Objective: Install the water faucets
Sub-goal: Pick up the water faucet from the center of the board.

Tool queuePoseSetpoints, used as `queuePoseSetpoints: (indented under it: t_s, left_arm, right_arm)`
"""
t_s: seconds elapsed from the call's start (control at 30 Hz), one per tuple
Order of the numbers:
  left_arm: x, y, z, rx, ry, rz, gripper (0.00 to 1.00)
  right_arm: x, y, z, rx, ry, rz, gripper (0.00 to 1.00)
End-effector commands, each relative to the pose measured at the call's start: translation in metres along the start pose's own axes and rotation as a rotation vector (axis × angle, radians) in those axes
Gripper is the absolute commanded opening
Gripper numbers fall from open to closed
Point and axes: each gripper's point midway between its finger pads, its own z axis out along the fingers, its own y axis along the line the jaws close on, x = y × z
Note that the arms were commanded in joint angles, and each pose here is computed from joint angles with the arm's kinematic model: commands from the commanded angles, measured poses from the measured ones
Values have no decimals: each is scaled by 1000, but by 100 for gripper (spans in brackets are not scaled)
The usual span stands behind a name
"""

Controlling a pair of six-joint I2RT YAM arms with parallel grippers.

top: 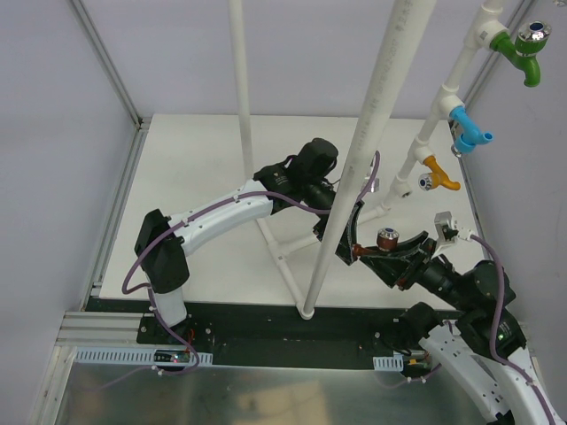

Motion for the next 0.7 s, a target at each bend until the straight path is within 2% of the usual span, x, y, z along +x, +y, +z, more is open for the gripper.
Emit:
queuePoseSetpoints:
  t_s: [0.0, 0.03, 0.13, 0.23, 0.33, 0.53, 0.57, 0.67]
  left_arm:
    - [-8, -29, 0, 80, 16, 78, 19]
    - [-8, -29, 0, 83, 17, 75, 16]
    - [-10, -30, 0, 92, 20, 78, 0]
    - [-10, -32, 0, 105, 24, 75, 0]
    - [-10, -34, 0, 113, 28, 73, 0]
    - [-11, -37, 0, 119, 29, 78, 0]
    - [-11, -38, -1, 121, 30, 77, 0]
    - [-10, -37, 0, 122, 31, 72, 0]
  right_arm:
    - [-9, 5, -2, -4, -20, -10, 0]
    - [-7, 5, -2, -5, -14, -10, 0]
    - [-5, 4, -1, -5, 0, -13, 0]
    - [-2, 3, 0, -6, 19, -17, 1]
    - [2, 2, 2, -7, 59, -31, 26]
    - [14, 8, 8, -57, 147, -34, 40]
    - [15, 8, 9, -62, 151, -34, 45]
    - [16, 8, 9, -65, 158, -37, 47]
